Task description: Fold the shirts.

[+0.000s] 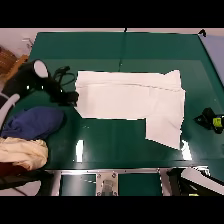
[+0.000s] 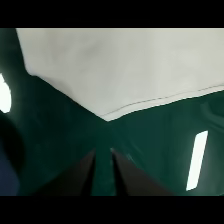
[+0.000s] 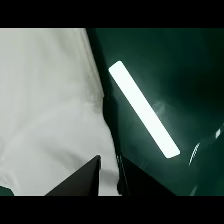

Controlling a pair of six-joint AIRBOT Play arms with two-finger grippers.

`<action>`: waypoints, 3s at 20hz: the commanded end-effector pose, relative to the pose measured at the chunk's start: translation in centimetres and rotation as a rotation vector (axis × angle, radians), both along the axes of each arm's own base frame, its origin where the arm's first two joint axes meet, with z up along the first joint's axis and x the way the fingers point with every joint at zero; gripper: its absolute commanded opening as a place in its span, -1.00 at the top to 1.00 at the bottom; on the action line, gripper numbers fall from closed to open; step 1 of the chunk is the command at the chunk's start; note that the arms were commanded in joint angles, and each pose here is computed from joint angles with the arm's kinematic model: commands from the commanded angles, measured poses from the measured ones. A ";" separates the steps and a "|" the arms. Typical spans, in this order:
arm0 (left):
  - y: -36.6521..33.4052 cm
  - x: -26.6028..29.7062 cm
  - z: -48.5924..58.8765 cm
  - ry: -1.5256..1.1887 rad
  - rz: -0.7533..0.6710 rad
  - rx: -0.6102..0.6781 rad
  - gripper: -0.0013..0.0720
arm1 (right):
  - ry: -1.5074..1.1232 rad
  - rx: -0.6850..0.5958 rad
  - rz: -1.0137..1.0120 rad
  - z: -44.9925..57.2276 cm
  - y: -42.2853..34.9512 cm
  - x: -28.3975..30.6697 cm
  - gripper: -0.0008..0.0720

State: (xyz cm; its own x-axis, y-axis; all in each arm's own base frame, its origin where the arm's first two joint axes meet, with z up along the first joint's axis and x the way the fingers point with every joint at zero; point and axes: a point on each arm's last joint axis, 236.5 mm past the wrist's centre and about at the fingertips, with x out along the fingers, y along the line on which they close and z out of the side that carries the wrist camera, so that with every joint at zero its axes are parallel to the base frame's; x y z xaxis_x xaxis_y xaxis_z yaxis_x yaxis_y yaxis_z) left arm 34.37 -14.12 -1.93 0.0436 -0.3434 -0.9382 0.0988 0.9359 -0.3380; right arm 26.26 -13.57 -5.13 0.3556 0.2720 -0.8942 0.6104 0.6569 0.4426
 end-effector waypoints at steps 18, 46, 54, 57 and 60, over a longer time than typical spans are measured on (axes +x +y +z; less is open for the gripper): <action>-4.4 0.9 -7.7 -0.210 0.431 -0.221 0.91 | -0.046 -0.017 -0.083 -0.8 -0.5 0.2 0.50; -1.4 -0.6 -5.0 -0.069 0.210 -0.147 0.91 | -0.115 0.376 0.023 -2.1 8.9 0.9 0.93; -0.1 -5.4 -5.6 0.098 0.075 -0.056 0.92 | 0.092 0.124 -0.078 -1.1 4.4 -3.3 0.93; 0.3 -5.6 -5.6 0.105 0.059 -0.038 0.92 | 0.071 0.103 -0.122 0.1 4.0 -2.8 0.93; 0.0 -3.1 -3.3 0.031 0.053 -0.048 0.92 | -0.046 0.085 -0.113 3.4 3.8 0.0 0.93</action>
